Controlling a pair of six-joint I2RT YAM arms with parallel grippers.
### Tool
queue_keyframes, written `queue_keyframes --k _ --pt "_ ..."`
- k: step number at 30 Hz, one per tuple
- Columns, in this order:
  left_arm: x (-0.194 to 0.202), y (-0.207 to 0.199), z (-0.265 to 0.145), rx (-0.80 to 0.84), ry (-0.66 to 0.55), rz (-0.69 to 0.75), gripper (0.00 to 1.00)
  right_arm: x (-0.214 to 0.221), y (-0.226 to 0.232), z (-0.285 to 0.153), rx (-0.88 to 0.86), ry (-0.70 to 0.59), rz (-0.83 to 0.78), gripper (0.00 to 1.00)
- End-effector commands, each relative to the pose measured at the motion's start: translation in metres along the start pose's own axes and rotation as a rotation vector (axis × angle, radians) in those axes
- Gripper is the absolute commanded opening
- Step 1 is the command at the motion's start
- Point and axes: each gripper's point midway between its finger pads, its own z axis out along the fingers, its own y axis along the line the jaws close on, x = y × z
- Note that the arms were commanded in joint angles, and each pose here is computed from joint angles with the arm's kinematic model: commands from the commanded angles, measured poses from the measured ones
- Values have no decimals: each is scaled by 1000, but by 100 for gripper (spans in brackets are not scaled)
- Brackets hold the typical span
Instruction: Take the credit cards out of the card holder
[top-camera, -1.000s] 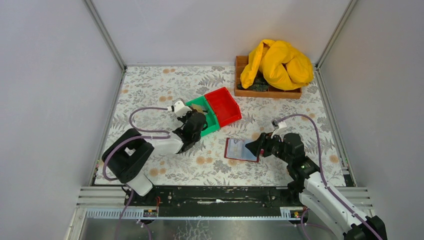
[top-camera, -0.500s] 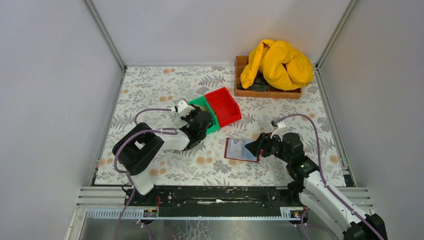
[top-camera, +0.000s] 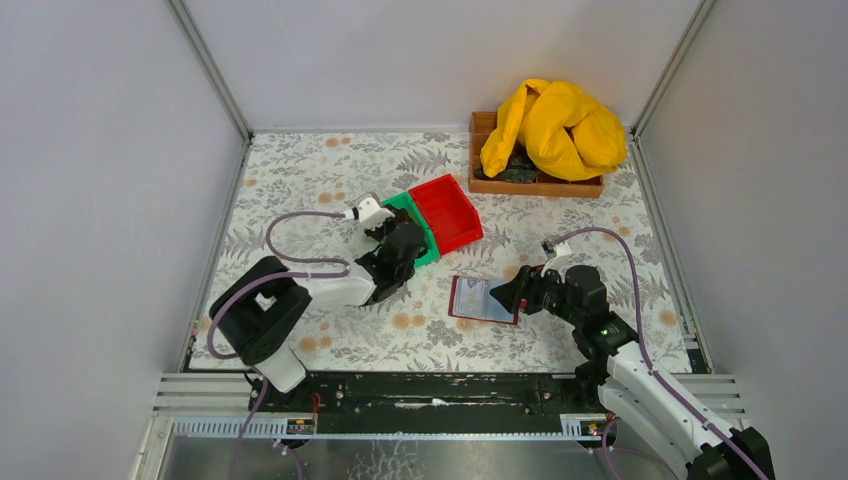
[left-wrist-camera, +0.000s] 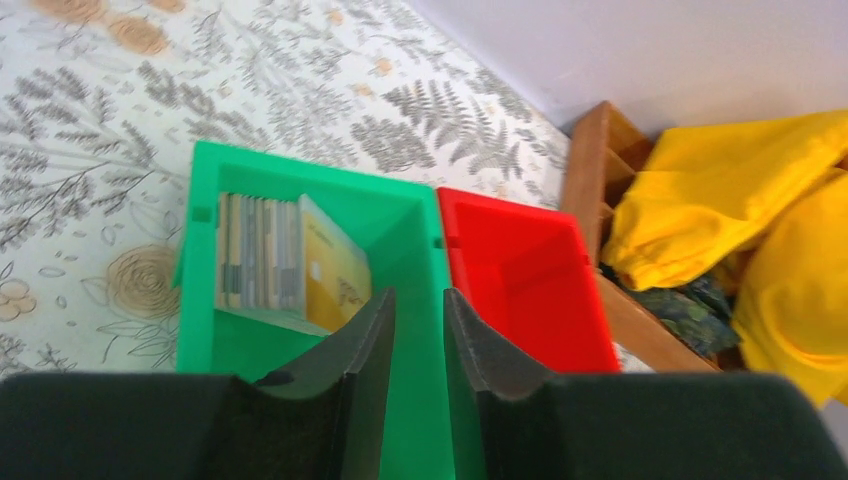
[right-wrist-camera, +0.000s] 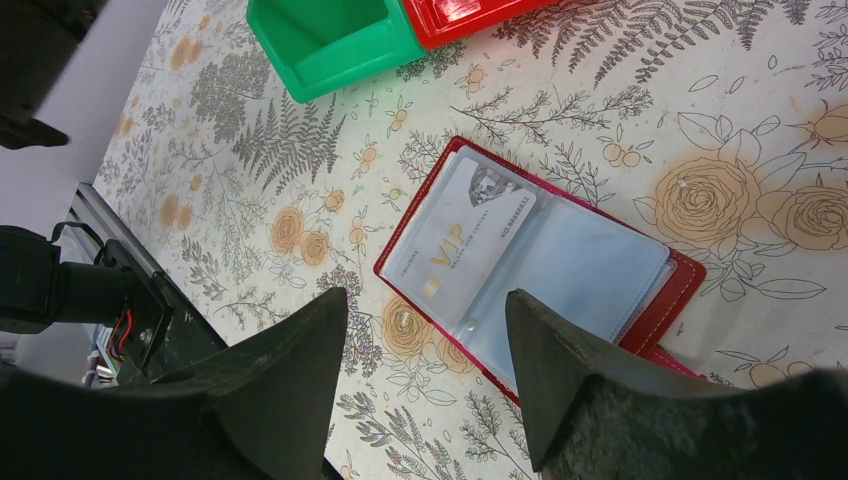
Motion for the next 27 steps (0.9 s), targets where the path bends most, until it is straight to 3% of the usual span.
queue_keyframes --k 1,3,7,19,27 --pt "-23 -38 -14 130 25 3 29 -15 9 0 -39 -52 -38 66" --pt "-14 -52 -15 162 126 22 22 -15 10 0 -39 -52 -37 66" --pt "20 -40 -15 52 391 78 0 -15 9 0 -37 -53 -35 66" --pt "26 -10 -11 -44 519 -80 0 -14 8 -2 -30 -61 -27 65" --pt "45 -10 1 -80 586 -33 0 -12 6 -3 -27 -63 -19 65"
